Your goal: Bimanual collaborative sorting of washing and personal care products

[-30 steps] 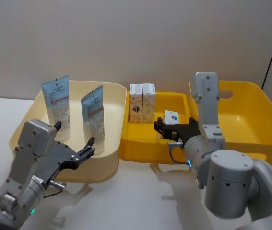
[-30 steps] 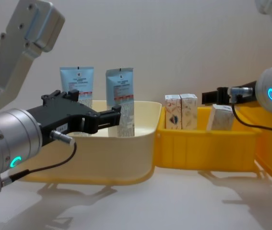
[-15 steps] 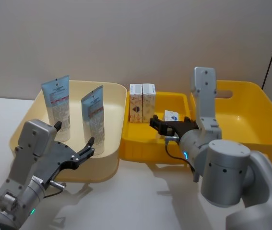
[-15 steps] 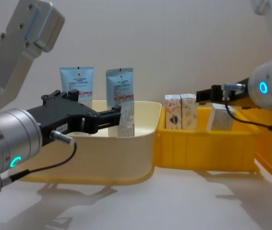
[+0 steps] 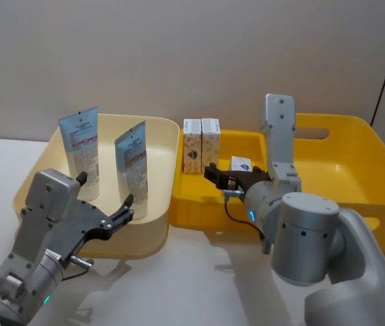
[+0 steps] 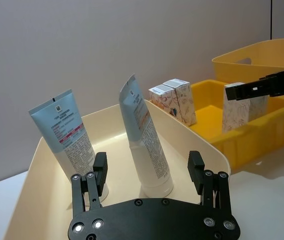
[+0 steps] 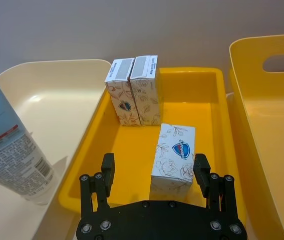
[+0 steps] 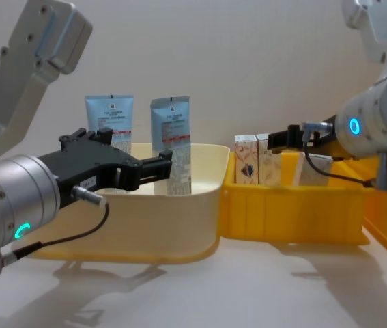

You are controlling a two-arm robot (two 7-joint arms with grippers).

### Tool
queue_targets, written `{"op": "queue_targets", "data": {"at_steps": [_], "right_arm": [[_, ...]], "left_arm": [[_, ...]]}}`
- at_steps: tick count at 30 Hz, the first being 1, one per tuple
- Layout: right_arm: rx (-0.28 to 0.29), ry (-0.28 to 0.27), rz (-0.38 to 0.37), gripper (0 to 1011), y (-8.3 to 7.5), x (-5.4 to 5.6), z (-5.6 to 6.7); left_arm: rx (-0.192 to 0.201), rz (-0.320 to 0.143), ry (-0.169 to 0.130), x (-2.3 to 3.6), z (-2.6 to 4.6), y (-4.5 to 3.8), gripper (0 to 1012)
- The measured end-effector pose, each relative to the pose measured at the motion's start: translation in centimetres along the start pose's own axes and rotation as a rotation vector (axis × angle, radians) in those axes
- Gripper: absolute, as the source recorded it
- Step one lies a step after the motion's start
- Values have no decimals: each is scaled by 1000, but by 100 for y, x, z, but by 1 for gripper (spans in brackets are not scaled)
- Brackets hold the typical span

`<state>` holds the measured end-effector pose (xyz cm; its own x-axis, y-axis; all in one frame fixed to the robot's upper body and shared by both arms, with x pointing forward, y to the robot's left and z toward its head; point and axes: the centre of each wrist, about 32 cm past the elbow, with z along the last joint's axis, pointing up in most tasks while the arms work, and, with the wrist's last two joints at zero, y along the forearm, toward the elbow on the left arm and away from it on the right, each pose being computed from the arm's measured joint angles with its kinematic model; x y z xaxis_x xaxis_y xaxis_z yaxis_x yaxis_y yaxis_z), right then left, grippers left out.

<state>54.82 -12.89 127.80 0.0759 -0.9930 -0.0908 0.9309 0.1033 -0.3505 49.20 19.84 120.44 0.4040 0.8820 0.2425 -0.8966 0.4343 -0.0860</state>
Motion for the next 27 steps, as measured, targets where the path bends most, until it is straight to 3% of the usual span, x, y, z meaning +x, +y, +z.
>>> {"op": "queue_targets", "data": {"at_steps": [15,27], "right_arm": [[31,-11,-37,1000,73,-134,-44],[15,-14,-57,1000,134,-169,-143]], "left_arm": [[0,0,0,0,0,0,1004],[0,0,0,0,0,0,1003]]}}
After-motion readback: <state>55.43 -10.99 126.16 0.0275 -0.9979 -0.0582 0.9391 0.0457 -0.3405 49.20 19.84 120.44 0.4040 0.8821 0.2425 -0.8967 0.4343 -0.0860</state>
